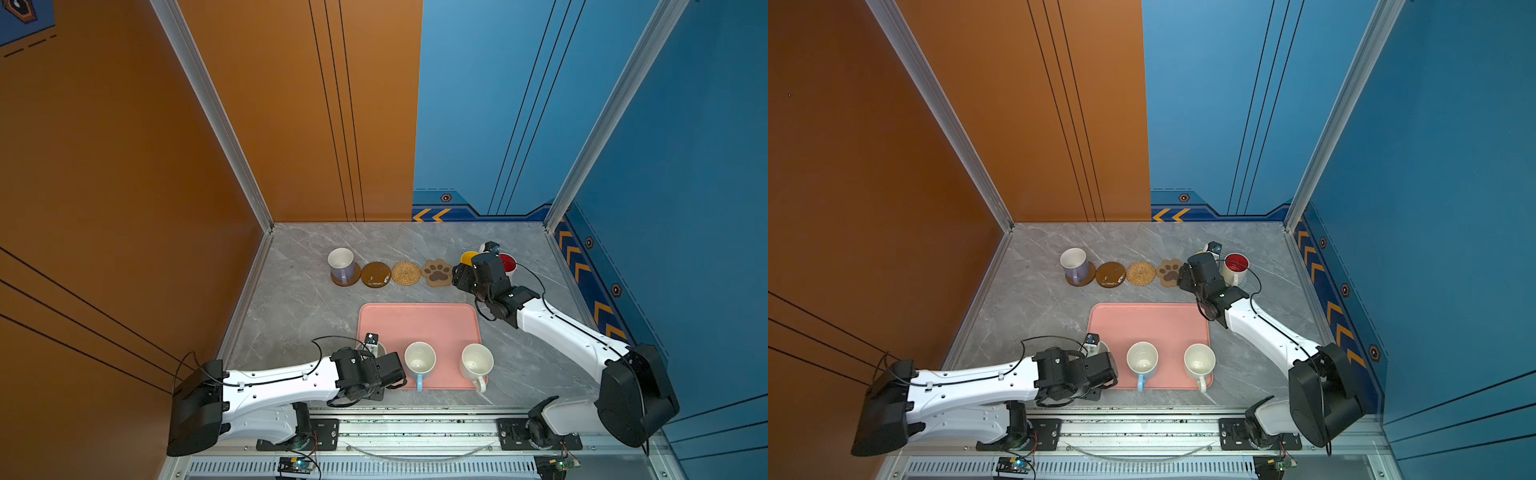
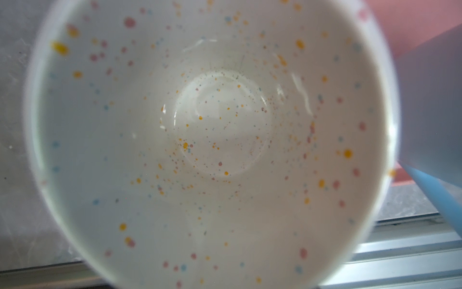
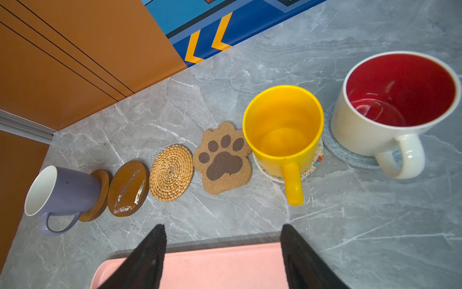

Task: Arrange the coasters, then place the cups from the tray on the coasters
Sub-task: 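Close the left gripper on the speckled white mug rim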

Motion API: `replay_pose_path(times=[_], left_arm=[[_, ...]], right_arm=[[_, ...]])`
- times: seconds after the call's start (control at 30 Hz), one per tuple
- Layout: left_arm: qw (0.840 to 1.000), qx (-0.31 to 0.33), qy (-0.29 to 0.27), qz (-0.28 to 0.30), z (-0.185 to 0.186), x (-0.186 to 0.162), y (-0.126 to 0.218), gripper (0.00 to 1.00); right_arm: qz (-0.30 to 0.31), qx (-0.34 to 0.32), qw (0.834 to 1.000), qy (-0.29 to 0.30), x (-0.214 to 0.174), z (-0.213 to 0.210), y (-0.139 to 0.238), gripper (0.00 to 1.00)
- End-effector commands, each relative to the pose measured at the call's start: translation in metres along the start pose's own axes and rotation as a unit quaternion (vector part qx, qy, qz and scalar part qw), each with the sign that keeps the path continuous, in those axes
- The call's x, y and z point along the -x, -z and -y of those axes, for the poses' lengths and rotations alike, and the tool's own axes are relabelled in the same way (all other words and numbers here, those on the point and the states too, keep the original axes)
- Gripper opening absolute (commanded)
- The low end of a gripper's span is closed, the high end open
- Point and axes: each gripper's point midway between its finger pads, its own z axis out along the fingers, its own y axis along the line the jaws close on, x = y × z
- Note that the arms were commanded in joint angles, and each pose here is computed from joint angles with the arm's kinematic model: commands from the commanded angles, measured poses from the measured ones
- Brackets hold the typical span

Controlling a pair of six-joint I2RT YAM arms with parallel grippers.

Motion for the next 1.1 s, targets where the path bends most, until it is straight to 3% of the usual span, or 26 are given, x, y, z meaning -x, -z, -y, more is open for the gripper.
replay_pose_path(times=[0.0, 0.2, 0.7, 1.07], left_arm=[[1.000, 0.015, 0.008, 0.002, -0.0072, 0.0010, -0.0065, 0.48], [1.000, 0.017, 0.010, -0.001, -0.0073, 0.0009, -0.0103, 0.44], [1.000, 0.022, 0.008, -0.013, -0.0083, -0.0032, -0.0156, 0.00], [1.000, 0.010, 0.016, 0.006, -0.0051, 0.0051, -0.0087, 0.00]], right_arm=[[0.000, 0.004, 1.000, -0.008, -0.0010, 0.0012, -0.0027, 0.71], [-0.002, 0.002, 1.000, -0.009, -0.0020, 0.0025, -0.0044, 0.71], [-0.005, 0.010, 1.000, -0.015, -0.0020, 0.0011, -0.0051, 0.71], [-0.006, 0.010, 1.000, -0.017, -0.0018, 0.0042, -0.0044, 0.71]])
